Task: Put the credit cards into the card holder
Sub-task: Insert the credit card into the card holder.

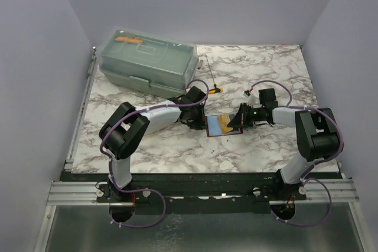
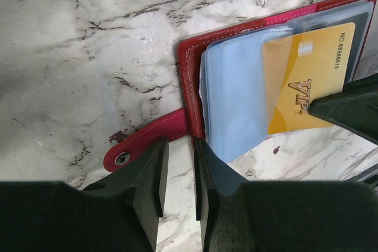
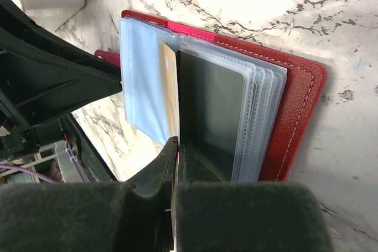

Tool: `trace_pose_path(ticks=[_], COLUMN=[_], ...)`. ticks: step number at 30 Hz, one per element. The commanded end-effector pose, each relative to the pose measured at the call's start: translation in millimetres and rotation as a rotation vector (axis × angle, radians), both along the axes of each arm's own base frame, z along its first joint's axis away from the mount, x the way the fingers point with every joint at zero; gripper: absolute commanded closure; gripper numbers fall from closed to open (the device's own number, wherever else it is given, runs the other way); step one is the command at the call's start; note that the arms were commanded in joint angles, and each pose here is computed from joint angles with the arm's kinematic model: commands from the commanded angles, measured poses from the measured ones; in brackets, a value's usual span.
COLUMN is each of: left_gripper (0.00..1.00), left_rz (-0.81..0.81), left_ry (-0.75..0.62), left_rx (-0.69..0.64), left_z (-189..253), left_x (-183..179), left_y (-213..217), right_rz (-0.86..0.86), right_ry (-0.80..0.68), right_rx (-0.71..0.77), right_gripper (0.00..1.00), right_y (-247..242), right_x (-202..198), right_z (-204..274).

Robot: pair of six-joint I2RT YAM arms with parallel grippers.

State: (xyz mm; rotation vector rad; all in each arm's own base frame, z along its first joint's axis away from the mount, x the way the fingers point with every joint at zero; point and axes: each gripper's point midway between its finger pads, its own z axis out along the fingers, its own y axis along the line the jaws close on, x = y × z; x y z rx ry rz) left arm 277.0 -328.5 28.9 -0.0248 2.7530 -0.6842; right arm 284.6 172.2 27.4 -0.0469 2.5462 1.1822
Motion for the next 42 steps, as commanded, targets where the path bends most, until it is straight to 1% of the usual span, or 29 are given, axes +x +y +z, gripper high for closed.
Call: trace_pose_path(ticks=[1, 5, 12, 15, 17, 21, 23, 25, 27, 32, 35, 40, 42], left_gripper=[0.71, 0.71, 0.72, 0.72, 0.73, 0.75, 0.75, 0.75, 0.75, 0.75, 0.75, 0.77, 0.77], left_rz=[-0.002, -0.003, -0.004, 0.0, -0.002, -0.002, -0.006, -0.006, -0.006, -0.01, -0.014, -0.024, -0.023], left_ry=[0.024, 0.022, 0.023, 0.029, 0.029, 0.034, 0.032, 0.027, 0.021, 0.017, 0.02, 0.033, 0.033], left_rx=[0.078, 0.078, 0.072, 0.064, 0.059, 0.055, 0.053, 0.051, 0.047, 0.04, 0.037, 0.029, 0.03], left_z=[-24.8, -24.6, -22.7, -21.4, -20.8, -21.9, -21.0, -18.7, -15.9, -13.1, -14.1, -17.5, -18.7], left_x=[-6.2, -5.9, -6.1, -6.9, -7.6, -9.0, -9.9, -9.6, -9.3, -8.9, -8.9, -9.3, -9.5], left_y=[10.6, 10.9, 9.6, 8.9, 7.2, 5.1, 4.6, 4.7, 4.4, 3.5, 1.5, -5.0, -5.8], right_rz=[-0.026, -0.035, -0.023, -0.034, -0.05, -0.095, -0.118, -0.134, -0.147, -0.157, -0.153, -0.116, -0.098], right_ry=[-0.017, -0.02, -0.001, 0.035, 0.029, 0.049, 0.052, 0.046, 0.039, 0.044, 0.025, 0.04, 0.036], right_rx=[-0.066, -0.097, -0.08, -0.024, 0.034, 0.095, 0.069, 0.007, -0.059, -0.183, -0.221, -0.208, -0.174], right_gripper=[1.0, 1.0, 1.0, 0.99, 0.97, 0.92, 0.85, 0.74, 0.65, 0.53, 0.49, 0.5, 0.51], right_y=[-7.8, -12.0, -9.4, -3.5, 2.2, 7.2, 3.8, -3.8, -12.4, -29.2, -34.4, -24.0, -13.1], right_x=[10.2, 15.2, 10.6, 1.6, -0.6, -3.2, -2.7, -2.3, -1.7, -5.7, -3.6, -2.8, -1.4], right_z=[-14.2, -15.3, -18.0, -14.6, -8.7, -2.6, -4.9, -8.8, -11.4, -12.3, -8.2, -17.5, -19.2])
